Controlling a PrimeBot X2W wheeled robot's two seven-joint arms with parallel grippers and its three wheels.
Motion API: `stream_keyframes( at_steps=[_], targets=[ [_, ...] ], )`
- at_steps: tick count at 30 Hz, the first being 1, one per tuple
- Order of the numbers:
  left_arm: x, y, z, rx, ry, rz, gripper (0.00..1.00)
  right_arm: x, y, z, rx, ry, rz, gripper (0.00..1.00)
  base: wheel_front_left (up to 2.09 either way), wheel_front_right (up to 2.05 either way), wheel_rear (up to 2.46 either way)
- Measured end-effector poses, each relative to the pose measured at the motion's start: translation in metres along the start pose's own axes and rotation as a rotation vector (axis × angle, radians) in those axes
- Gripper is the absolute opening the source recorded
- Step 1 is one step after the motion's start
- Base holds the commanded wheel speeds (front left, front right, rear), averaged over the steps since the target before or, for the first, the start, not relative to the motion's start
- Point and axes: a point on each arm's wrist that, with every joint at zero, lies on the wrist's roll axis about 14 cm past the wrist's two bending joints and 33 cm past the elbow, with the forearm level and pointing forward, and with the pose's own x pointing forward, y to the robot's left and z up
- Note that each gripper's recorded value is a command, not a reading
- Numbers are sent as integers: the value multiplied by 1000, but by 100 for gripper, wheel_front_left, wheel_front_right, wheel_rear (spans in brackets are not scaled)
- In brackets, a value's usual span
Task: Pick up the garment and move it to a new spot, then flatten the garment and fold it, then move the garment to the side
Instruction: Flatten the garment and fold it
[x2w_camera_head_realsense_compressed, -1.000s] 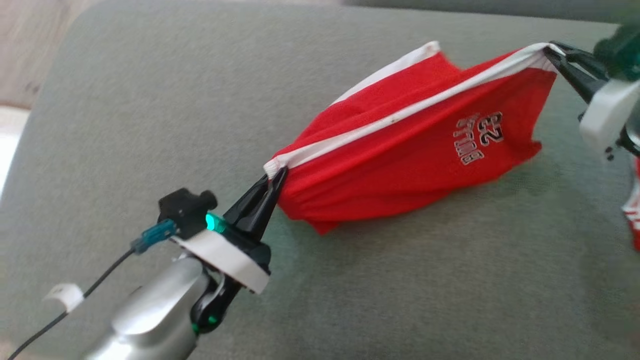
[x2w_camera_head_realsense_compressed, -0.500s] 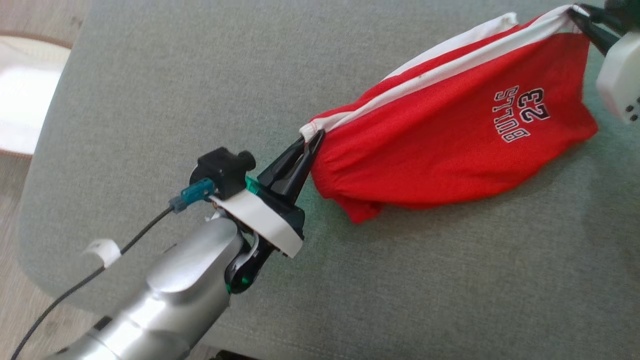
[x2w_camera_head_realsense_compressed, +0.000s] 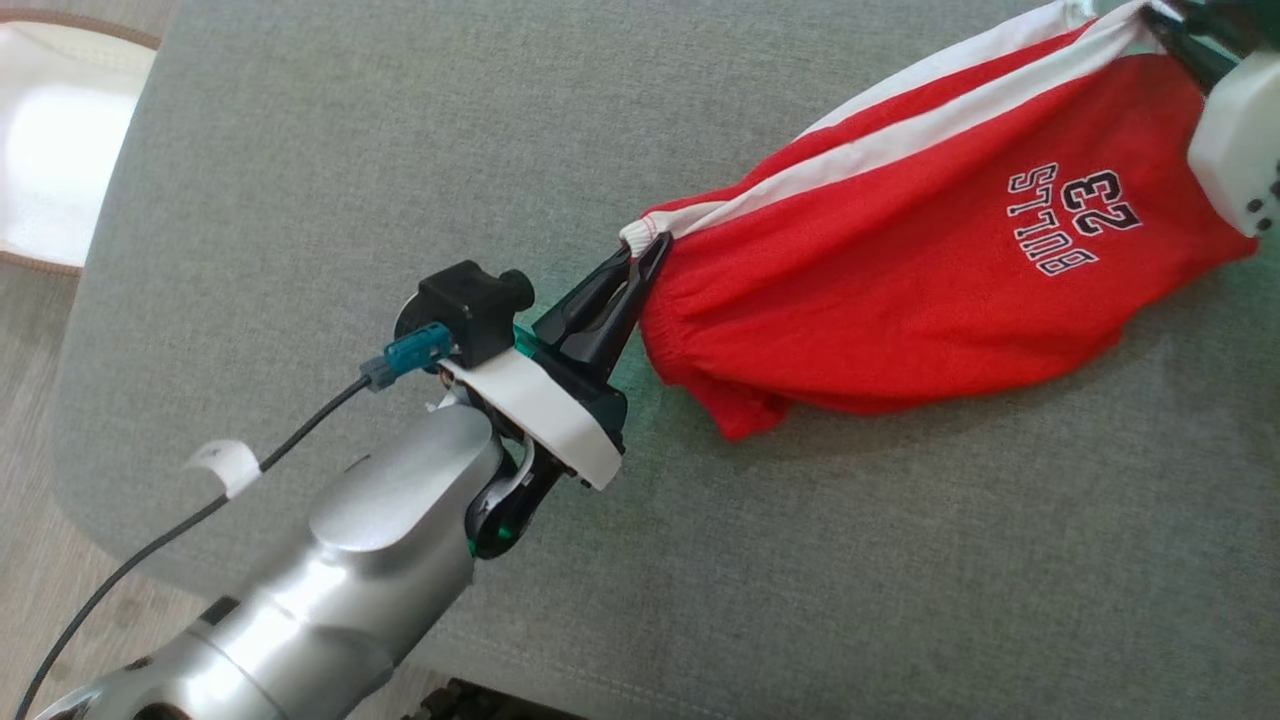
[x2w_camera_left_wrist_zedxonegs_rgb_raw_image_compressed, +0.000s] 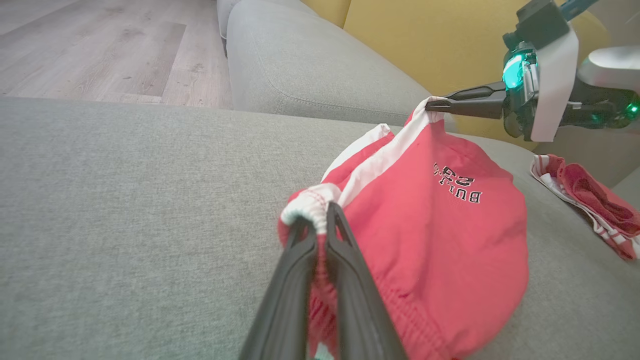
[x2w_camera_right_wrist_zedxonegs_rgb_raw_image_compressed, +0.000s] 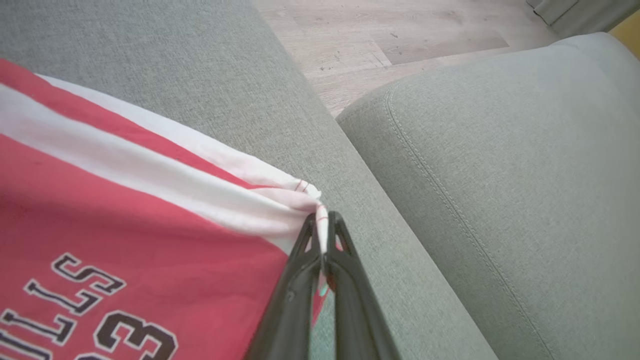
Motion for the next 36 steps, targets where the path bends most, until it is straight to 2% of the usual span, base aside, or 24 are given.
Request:
stream_keyframes(
  at_steps=[14, 15, 16, 17, 25, 30, 36],
  targets=[
    [0, 11, -9, -11, 24, 30, 0, 23, 1, 7, 16, -36, 4, 0, 0, 0, 0],
    [1, 11, -10, -13, 25, 32, 0, 23, 0, 6, 18, -33, 2, 4, 0, 0, 0],
    [1, 12, -10, -13, 26, 33, 48, 24, 0, 5, 19, -32, 3, 91, 0, 0, 0],
    [2, 13, -10, -11, 28, 35, 100, 25, 0, 3, 24, -24, -1, 100, 0, 0, 0],
    [3, 19, 1, 1, 0, 55, 100, 17, -1, 13, 38, -37, -15, 100, 0, 0, 0],
    [-4, 19, 10, 15, -23, 58, 100, -4, -8, 19, 66, -52, -46, 100, 0, 0, 0],
    [-22, 21, 0, 27, 1, 70, 100, -35, -10, 23, 96, -82, -84, 100, 0, 0, 0]
  ],
)
